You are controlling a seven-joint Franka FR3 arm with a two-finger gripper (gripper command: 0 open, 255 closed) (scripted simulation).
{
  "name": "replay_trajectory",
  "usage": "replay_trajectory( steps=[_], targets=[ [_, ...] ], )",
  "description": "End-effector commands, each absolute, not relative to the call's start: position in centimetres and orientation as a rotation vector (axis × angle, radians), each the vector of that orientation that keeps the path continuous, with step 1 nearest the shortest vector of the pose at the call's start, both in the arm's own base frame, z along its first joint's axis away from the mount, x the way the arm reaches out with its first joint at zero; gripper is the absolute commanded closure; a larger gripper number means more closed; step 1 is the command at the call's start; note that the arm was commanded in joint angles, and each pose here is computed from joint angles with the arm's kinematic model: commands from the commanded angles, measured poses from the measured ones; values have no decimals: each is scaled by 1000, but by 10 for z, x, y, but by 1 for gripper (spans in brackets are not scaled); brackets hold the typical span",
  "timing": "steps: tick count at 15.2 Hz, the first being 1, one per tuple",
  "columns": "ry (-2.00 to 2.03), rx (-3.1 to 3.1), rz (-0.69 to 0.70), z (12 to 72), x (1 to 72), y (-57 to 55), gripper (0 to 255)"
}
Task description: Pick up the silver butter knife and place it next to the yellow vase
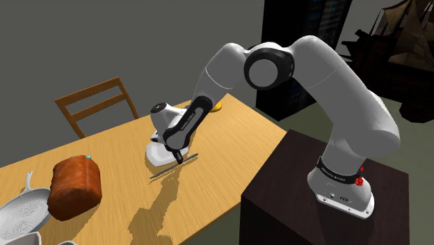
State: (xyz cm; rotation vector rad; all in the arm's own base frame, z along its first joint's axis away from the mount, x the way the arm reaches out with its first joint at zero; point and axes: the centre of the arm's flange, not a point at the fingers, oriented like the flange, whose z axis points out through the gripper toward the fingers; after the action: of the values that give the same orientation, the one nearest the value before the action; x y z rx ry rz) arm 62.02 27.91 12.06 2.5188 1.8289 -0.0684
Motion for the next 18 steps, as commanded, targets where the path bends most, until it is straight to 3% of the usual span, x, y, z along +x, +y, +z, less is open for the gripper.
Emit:
replay_trajectory(
  steps=[1, 18],
  targets=[
    [1829, 2519, -68, 129, 620, 279, 255],
    [1829, 2519, -68, 218, 620, 280, 255]
  ],
)
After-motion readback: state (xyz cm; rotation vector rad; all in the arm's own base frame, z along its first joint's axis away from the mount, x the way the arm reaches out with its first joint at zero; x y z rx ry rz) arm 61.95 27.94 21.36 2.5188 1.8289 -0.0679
